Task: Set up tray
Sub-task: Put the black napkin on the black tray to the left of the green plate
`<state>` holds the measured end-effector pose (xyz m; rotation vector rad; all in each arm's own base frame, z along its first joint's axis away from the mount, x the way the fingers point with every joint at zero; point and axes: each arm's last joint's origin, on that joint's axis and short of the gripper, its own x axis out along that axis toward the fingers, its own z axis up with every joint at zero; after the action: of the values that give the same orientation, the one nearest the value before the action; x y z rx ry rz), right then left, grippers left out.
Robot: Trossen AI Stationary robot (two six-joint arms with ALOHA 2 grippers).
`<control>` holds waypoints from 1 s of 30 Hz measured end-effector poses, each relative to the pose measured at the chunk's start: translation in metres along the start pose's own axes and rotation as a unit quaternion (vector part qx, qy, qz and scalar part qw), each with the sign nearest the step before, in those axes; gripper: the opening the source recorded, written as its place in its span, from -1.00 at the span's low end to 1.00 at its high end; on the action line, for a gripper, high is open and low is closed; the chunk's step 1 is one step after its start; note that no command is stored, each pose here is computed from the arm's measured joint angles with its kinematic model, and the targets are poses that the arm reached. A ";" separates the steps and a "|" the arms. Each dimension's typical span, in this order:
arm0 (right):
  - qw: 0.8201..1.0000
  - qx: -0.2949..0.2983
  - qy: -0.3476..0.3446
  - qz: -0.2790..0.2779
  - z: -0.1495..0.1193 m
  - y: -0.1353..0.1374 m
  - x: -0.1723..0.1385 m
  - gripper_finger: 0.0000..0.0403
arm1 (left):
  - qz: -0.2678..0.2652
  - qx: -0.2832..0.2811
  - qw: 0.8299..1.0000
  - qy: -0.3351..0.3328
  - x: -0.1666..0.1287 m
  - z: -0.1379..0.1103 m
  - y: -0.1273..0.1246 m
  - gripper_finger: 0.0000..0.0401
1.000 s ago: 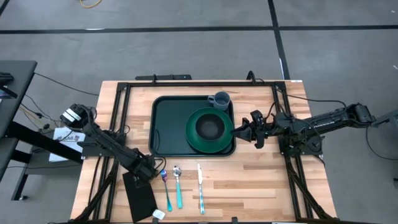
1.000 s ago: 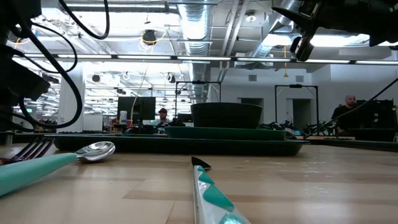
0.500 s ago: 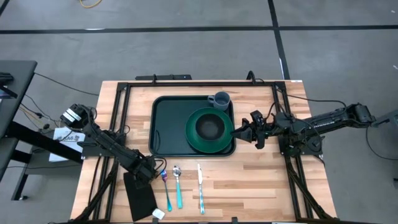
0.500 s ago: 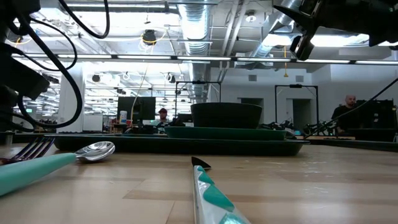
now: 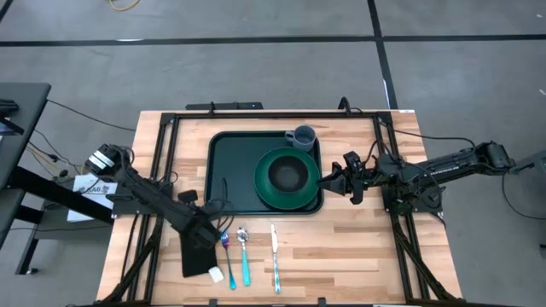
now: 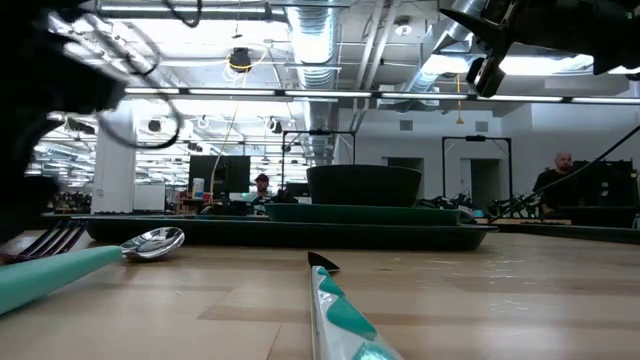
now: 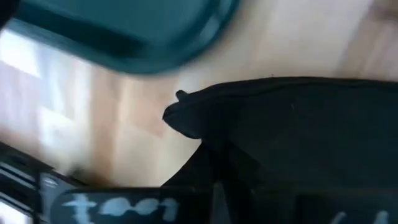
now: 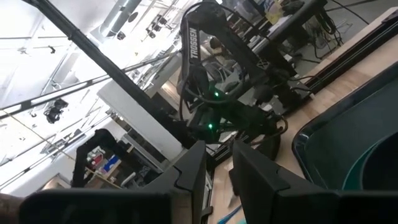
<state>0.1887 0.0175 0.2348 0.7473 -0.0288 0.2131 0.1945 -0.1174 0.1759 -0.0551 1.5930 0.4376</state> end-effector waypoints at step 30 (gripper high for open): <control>1.000 0.000 -0.001 -0.001 0.000 0.000 0.000 -0.63 | 0.044 0.037 0.986 -0.155 -0.004 0.124 0.122 -1.00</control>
<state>0.1887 0.0175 0.2348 0.7474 -0.0294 0.2117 0.2764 0.0325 0.2087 0.1338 1.3066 0.4324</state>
